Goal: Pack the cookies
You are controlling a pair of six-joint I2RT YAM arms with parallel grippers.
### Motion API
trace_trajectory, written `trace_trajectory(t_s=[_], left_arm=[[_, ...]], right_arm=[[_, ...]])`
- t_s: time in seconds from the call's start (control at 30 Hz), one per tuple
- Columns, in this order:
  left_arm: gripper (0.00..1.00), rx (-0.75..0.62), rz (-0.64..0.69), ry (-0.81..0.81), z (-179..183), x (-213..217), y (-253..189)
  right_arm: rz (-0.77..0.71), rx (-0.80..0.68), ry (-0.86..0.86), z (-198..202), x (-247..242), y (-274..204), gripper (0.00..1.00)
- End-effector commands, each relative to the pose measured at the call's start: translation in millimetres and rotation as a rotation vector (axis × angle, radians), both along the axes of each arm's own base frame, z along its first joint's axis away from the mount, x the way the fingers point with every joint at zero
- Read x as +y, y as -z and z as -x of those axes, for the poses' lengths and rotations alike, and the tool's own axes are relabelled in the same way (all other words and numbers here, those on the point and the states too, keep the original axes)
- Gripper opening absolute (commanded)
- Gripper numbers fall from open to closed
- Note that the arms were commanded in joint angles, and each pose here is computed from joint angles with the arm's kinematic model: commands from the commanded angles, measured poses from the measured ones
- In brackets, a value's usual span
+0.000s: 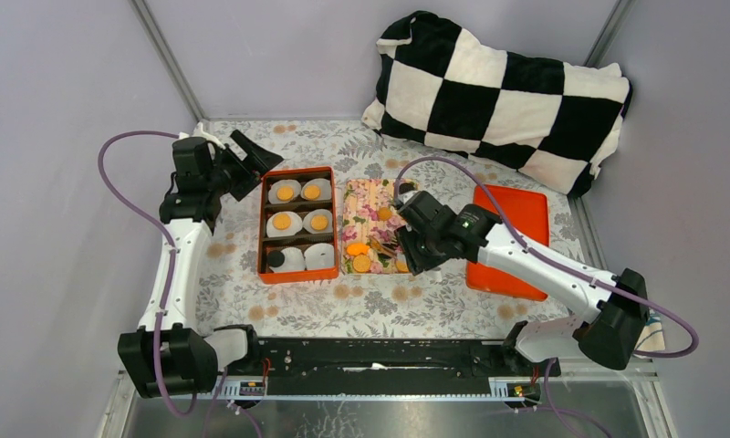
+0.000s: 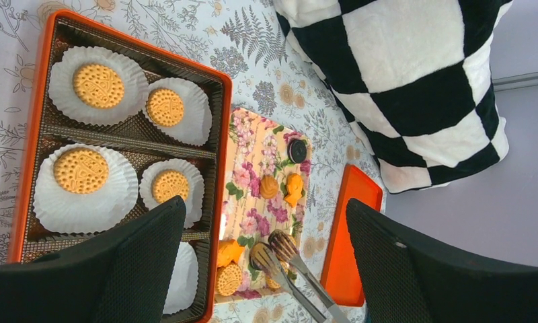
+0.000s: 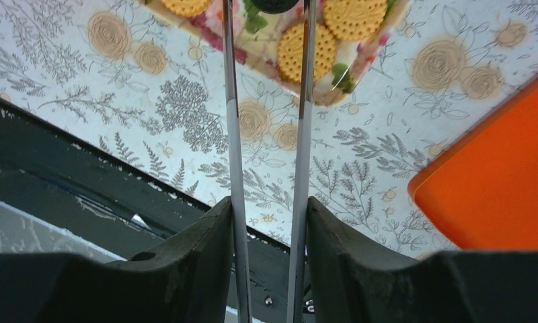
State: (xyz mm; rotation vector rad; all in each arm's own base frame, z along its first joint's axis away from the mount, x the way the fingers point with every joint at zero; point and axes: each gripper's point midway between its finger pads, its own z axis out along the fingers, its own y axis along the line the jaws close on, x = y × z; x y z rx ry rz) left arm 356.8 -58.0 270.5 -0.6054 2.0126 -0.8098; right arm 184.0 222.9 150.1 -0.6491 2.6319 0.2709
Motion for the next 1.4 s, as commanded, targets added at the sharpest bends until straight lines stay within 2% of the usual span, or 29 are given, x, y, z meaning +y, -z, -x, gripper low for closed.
trace_trajectory(t_s=[0.0,0.33,0.4,0.67,0.8,0.97,1.2,1.37], left_arm=[[0.93,-0.033,-0.001,-0.002,0.7,-2.7,-10.3],[0.93,-0.034,0.008,0.003,4.2,-5.2,-11.1],[0.93,-0.034,0.009,0.005,3.9,-5.4,-11.0],[0.93,-0.029,0.013,0.007,3.7,-6.3,-10.3],[0.93,-0.041,0.010,-0.001,3.0,-4.9,-14.8],[0.93,-0.045,0.002,-0.015,-0.1,-2.2,-20.3],[0.93,-0.024,-0.018,-0.030,-3.8,2.1,-12.9],[0.93,-0.020,-0.025,-0.032,-4.5,3.1,-10.7]], right_arm=[[-0.038,0.014,0.001,17.3,1.1,-5.7,0.48],[0.056,0.037,0.004,28.1,-16.7,9.7,0.49],[0.079,0.032,0.000,28.6,-18.1,10.5,0.46],[0.111,-0.053,0.006,14.5,-13.4,-13.7,0.23],[0.024,-0.169,-0.002,-2.5,6.5,-54.7,0.18],[-0.094,-0.215,-0.078,-11.8,49.1,-87.7,0.18],[-0.148,-0.186,-0.244,0.2,113.1,-80.5,0.18],[-0.128,-0.151,-0.328,16.5,142.0,-61.2,0.18]])
